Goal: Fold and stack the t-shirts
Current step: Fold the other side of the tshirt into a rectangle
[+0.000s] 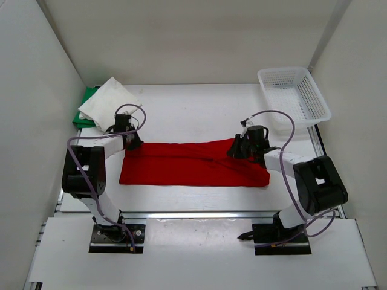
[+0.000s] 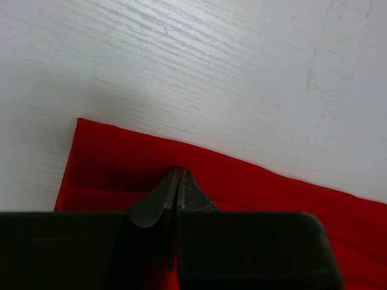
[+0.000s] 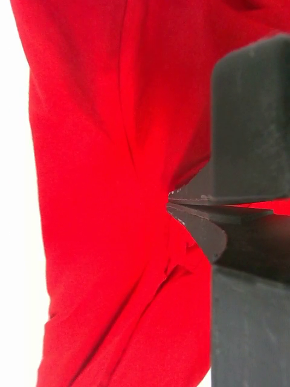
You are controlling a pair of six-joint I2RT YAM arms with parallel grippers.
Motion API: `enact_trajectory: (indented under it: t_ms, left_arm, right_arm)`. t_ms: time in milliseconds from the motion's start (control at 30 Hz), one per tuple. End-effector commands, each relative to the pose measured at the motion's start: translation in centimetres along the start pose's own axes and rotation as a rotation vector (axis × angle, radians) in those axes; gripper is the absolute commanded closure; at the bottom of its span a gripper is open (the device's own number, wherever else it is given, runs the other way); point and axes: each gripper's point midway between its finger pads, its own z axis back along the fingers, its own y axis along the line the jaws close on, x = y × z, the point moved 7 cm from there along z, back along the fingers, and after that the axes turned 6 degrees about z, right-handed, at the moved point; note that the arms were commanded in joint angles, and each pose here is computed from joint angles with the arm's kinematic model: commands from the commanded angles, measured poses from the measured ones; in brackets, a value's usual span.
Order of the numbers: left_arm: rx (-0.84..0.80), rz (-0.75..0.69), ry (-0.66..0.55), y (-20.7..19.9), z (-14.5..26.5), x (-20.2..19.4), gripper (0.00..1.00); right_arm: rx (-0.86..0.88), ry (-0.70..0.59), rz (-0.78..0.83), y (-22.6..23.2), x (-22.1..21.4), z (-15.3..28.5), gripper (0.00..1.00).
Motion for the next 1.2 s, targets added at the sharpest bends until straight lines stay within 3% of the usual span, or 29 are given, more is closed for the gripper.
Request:
enact_trajectory:
  t_ms: [0, 333, 500, 600, 667, 800, 900, 1167]
  left_arm:
    - [-0.009, -0.035, -0.002, -0.6, 0.3, 1.0, 0.90]
    - [0.019, -0.029, 0.029, 1.2, 1.8, 0.8, 1.00]
    - [0.002, -0.041, 0.099, 2.3, 3.4, -0.2, 1.00]
    - [-0.031, 0.012, 0.119, 3.6, 5.3, -0.2, 1.00]
    - [-0.067, 0.062, 0.051, 4.2, 6.6, 0.6, 1.00]
    - [-0.063, 0.100, -0.132, 3.7, 8.7, 2.2, 0.98]
    - [-0.085, 0.115, -0.176, 2.7, 8.5, 2.4, 0.97]
    - [-0.106, 0.055, 0.021, 0.8, 4.6, -1.4, 1.00]
  right_arm:
    - [0.069, 0.001, 0.063, 1.3, 0.4, -0.4, 1.00]
    - [0.129, 0.203, 0.213, 5.5, -6.6, 3.0, 1.00]
    - [0.138, 0.105, 0.209, 5.8, -5.6, 5.1, 1.00]
    - [0.100, -0.020, 0.155, 5.2, -3.2, 5.8, 0.99]
    - [0.076, -0.059, 0.140, 4.5, -2.4, 5.5, 0.98]
    - [0.129, -0.010, 0.157, 5.6, -2.8, 4.2, 0.99]
    - [0.101, -0.018, 0.188, 6.1, -3.3, 3.9, 1.00]
    - [0.084, -0.092, 0.137, 5.1, -1.9, 3.8, 1.00]
